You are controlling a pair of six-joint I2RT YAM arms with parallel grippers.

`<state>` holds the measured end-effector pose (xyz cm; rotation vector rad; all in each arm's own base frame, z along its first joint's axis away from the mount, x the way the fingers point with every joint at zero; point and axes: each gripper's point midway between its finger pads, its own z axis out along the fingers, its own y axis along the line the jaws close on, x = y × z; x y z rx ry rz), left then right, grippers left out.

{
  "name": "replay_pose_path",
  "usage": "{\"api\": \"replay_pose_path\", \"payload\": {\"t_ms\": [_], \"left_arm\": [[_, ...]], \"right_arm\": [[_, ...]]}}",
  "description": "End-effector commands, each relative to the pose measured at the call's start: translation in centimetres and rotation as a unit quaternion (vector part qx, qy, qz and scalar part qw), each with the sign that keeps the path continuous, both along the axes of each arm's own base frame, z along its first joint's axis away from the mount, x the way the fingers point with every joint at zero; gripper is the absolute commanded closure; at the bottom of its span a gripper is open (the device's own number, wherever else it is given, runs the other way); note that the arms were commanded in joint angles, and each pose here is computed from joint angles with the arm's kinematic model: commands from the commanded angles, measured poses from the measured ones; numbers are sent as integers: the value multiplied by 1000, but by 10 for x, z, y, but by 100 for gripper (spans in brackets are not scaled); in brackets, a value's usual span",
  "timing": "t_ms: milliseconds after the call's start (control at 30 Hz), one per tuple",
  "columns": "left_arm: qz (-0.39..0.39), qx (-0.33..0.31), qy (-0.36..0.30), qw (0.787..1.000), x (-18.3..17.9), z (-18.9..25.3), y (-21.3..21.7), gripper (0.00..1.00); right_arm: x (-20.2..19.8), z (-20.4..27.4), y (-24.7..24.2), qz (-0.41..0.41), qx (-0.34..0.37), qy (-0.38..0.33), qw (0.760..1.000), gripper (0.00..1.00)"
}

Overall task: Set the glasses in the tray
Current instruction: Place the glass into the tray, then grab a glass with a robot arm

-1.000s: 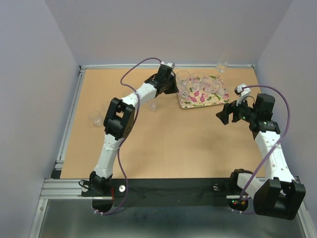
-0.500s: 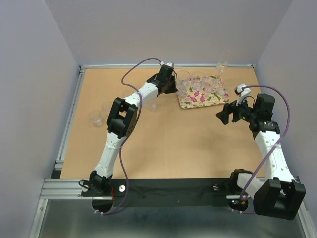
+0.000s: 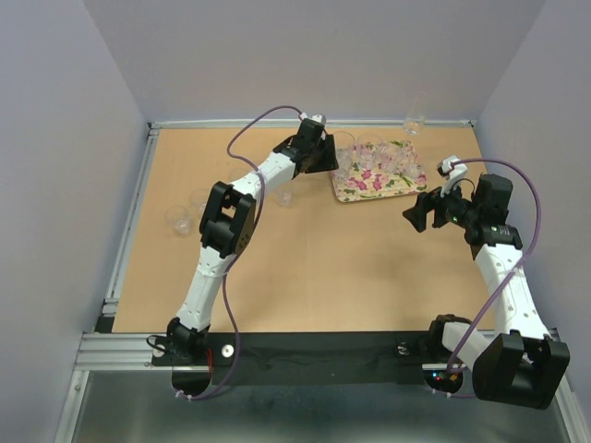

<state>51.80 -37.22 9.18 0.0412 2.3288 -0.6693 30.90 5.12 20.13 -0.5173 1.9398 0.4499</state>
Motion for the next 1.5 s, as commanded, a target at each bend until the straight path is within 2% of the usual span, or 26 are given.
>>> {"api": "replay_pose_path", "payload": {"t_ms": [0, 333, 500, 567, 600, 633, 667, 767, 800, 867, 900, 933, 967, 1000, 1067, 1100, 1167, 1367, 1467], "left_arm": [[-20, -41, -59, 997, 6, 63, -15, 34], [-45, -64, -105, 991, -4, 120, -12, 27], [-63, -55, -147, 986, -25, 160, 5, 20], [-67, -47, -144, 986, -33, 155, 16, 19], [-68, -50, -166, 982, -39, 176, 23, 18], [-69, -41, -158, 984, -44, 165, 32, 17], [-70, -44, -173, 981, -51, 184, 39, 17], [-70, -19, -173, 982, -64, 175, 66, 15], [-64, -22, -191, 979, -73, 194, 77, 14], [-58, -7, -184, 981, -86, 182, 96, 13], [-47, -14, -208, 977, -93, 203, 112, 13], [-41, -13, -214, 976, -98, 207, 120, 12], [-37, -4, -205, 978, -106, 193, 131, 11], [-25, -8, -228, 973, -115, 212, 146, 11], [-16, 1, -225, 974, -128, 203, 163, 10], [-8, 0, -246, 969, -138, 218, 176, 10], [8, 9, -262, 965, -154, 222, 194, 9], [42, 44, -305, 950, -189, 227, 234, 4], [41, 61, -309, 948, -199, 214, 241, 4]], "right_arm": [[7, 17, -4, -3, -9, -38, 999, 11], [8, 15, -7, -9, -16, -38, 999, 11], [8, 15, -7, -9, -20, -40, 999, 11], [8, 14, -8, -10, -21, -39, 999, 11], [8, 14, -8, -10, -22, -39, 999, 11], [8, 13, -9, -10, -24, -39, 999, 11], [9, 13, -10, -13, -27, -40, 999, 11], [9, 13, -11, -13, -33, -42, 998, 11], [8, 11, -11, -11, -34, -43, 998, 11], [8, 10, -10, -7, -36, -43, 998, 11], [7, 10, -9, -3, -37, -45, 998, 11], [7, 9, -9, 0, -37, -46, 998, 11], [5, 7, -7, 7, -37, -45, 998, 11], [5, 8, -6, 14, -39, -49, 998, 11], [3, 6, -2, 29, -37, -51, 998, 11], [2, 3, 0, 39, -37, -51, 997, 11], [0, 0, 7, 61, -28, -49, 997, 11], [-10, 6, 28, 131, 5, -59, 990, 11], [-8, 13, 34, 147, 26, -51, 988, 6]]}}
